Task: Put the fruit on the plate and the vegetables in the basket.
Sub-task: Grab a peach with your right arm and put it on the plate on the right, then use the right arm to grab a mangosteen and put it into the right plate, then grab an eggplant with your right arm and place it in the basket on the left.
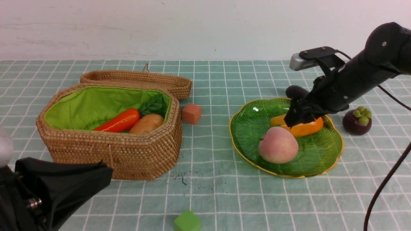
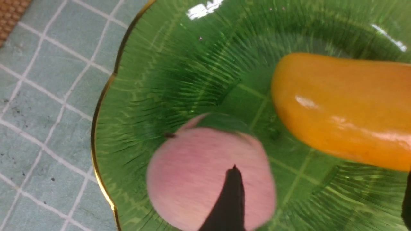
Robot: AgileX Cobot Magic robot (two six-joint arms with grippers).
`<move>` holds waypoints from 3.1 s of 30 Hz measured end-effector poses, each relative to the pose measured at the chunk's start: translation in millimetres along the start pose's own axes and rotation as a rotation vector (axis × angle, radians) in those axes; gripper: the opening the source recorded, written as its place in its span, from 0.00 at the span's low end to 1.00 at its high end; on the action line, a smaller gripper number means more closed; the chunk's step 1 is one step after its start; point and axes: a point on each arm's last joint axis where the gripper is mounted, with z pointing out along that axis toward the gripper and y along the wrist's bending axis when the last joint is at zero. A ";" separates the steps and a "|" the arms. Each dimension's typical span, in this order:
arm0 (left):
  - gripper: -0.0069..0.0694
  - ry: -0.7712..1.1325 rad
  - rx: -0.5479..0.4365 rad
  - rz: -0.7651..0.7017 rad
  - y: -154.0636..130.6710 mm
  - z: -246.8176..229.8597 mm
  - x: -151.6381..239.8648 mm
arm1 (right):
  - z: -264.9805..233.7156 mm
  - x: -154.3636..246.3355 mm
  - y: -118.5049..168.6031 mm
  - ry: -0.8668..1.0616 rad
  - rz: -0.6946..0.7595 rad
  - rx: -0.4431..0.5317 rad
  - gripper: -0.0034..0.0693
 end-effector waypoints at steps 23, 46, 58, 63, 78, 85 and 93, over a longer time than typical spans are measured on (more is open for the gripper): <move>0.10 -0.103 0.062 -0.072 -5.3 -0.7 -9.5 | 4.1 19.9 -136.4 -0.021 0.589 0.373 0.97; 0.10 -0.103 0.062 -0.074 -5.2 -0.7 -9.6 | 45.0 30.0 -150.2 0.097 0.502 0.356 0.82; 0.10 -0.116 0.067 -0.068 -5.7 -0.8 -10.7 | -23.4 -35.5 -36.2 -0.091 0.262 0.005 0.82; 0.10 -0.118 0.066 -0.065 -5.7 -0.8 -10.9 | 26.4 -50.0 4.2 -0.157 0.127 -0.066 0.82; 0.10 -0.154 0.093 -0.070 -8.0 -1.5 -14.2 | 58.4 -45.6 12.0 -0.126 0.054 -0.034 0.97; 0.09 -0.169 0.104 -0.087 -8.8 -1.8 -15.7 | -11.2 -54.5 -19.7 -0.186 0.179 0.083 0.70; 0.09 -0.188 0.084 -0.104 -6.7 -1.9 -17.3 | 4.2 -59.2 -81.7 -0.105 0.239 0.172 0.62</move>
